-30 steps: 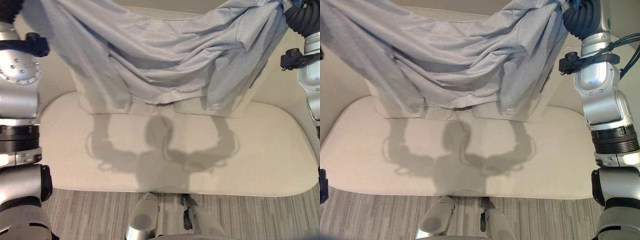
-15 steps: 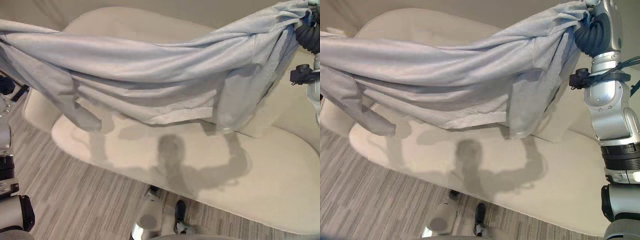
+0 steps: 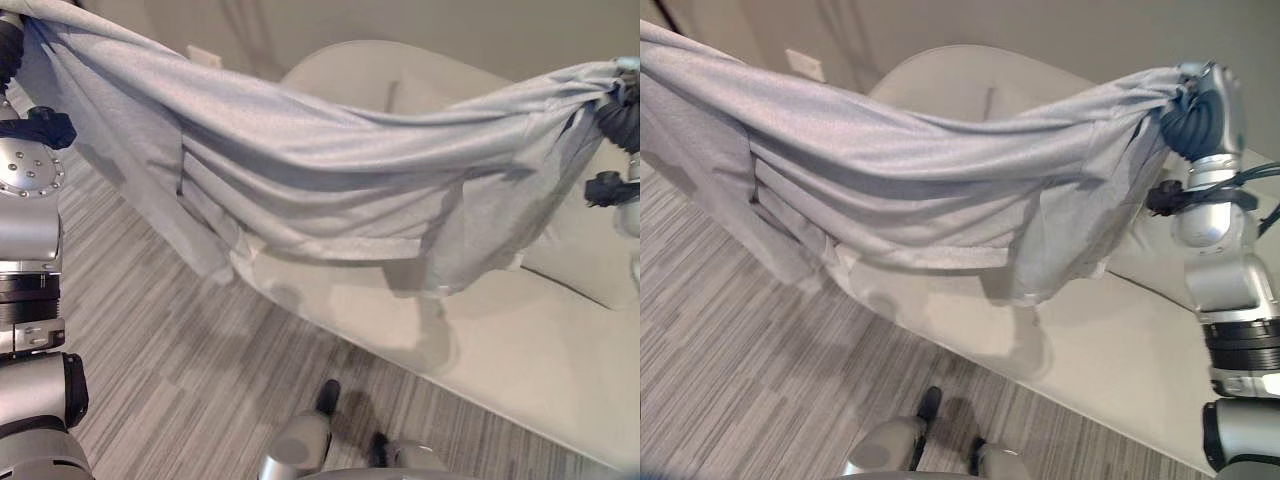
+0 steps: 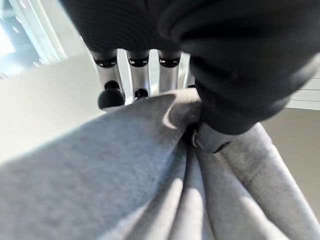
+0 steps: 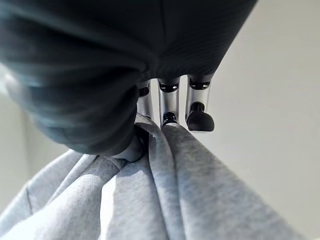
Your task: Hang the clothes on the sofa on the clothes rack.
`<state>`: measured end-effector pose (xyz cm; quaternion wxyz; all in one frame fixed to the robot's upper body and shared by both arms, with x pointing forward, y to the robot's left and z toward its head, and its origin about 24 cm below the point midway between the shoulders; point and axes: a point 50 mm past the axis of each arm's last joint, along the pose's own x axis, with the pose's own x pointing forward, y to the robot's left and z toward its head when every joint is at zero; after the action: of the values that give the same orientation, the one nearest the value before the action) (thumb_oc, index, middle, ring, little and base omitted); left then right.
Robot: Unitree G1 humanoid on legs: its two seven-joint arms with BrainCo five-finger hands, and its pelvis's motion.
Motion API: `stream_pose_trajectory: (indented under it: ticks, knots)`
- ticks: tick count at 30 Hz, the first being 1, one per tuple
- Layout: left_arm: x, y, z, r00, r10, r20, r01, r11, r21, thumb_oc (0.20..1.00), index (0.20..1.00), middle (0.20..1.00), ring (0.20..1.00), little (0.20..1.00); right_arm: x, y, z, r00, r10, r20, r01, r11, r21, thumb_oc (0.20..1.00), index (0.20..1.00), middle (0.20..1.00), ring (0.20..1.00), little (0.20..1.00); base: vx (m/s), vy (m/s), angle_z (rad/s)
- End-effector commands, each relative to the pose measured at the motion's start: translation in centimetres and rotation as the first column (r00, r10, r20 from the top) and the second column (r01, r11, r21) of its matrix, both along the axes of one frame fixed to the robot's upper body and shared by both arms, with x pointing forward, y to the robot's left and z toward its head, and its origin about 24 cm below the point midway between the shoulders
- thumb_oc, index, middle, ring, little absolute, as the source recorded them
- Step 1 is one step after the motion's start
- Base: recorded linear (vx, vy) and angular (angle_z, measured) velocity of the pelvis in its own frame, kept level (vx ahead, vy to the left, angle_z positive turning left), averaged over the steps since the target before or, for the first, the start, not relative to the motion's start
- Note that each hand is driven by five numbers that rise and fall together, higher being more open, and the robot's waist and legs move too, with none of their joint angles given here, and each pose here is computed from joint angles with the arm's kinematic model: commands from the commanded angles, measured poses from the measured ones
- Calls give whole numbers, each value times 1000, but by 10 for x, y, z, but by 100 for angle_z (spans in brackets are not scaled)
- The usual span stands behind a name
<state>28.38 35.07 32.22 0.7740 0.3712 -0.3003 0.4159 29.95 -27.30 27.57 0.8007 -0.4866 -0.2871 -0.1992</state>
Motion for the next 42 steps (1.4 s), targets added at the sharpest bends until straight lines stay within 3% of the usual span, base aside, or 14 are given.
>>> stream_pose_trajectory:
  ticks: [1,12,26,42]
  knots:
    - [-29,-9,16,991,-34,130,21,995,102,200,200,200,200,200,-15,-19,29,983,-68,168,64,997,31,200,200,200,200,200,85,90,39]
    - [-27,-17,20,990,-60,124,44,991,126,200,200,200,200,200,-21,-42,29,969,-171,176,162,985,66,200,200,200,200,200,50,170,56]
    - [-23,-32,14,988,-104,112,86,984,154,200,200,200,200,200,-29,-36,25,972,-146,181,136,988,71,200,200,200,200,200,141,340,-13]
    - [-22,-33,-1,990,-109,85,99,989,111,200,200,200,200,200,-39,-35,44,968,-121,221,127,992,-16,200,200,200,200,200,234,-31,57]
